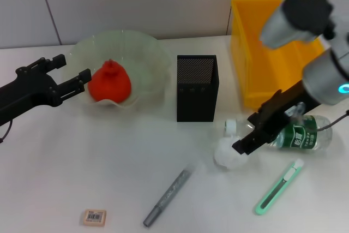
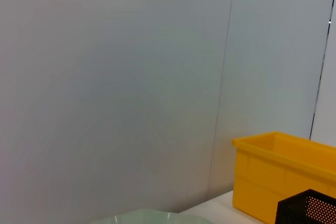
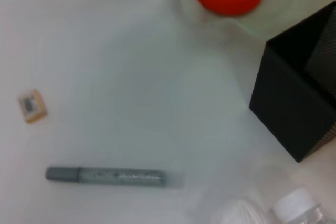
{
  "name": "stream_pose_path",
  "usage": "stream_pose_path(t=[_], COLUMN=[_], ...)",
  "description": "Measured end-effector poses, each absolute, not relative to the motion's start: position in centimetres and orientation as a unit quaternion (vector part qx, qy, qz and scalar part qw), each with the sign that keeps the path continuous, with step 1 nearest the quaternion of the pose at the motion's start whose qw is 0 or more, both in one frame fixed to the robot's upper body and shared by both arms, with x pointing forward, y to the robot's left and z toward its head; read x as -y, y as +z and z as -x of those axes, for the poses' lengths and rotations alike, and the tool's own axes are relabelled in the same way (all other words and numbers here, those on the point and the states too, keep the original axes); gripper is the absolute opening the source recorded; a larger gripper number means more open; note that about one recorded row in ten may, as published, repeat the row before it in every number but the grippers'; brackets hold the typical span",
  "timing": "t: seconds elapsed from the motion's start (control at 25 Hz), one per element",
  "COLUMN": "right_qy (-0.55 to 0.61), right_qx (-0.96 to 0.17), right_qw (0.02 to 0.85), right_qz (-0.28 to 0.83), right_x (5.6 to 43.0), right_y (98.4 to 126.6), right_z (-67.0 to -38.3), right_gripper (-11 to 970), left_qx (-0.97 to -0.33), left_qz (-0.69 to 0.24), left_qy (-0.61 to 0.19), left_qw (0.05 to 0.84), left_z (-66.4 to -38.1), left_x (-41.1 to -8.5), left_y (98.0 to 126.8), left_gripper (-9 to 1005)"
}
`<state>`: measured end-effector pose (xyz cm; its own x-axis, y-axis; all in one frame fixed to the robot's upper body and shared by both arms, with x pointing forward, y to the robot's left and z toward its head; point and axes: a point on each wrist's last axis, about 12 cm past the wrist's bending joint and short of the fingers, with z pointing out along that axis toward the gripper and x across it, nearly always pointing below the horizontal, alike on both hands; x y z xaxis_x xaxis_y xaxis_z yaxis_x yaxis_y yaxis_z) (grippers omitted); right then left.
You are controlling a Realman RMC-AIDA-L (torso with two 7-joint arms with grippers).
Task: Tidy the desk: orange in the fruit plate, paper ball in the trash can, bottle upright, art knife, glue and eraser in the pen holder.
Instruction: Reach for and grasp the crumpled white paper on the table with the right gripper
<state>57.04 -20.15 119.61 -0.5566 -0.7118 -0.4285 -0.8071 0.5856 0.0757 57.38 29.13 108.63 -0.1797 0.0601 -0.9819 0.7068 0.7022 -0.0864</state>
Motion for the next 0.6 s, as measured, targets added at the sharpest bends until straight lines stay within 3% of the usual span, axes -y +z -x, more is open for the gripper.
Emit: stream_pose_path(t=[0.6], right_qy=[0.128], right_qx=[-0.88], right_qw=[0.144], right_qz=[0.434], right_x=[18.7], right_y=[117.1], right_z=[-57.9], right_gripper=[789], left_qx=[-0.715], left_qz=[-0.279], left_qy=[-0.28], left_qw=[0.576], left_z=[-57.3], left_x=[-28.7], left_y=[108.4], left_gripper=[778])
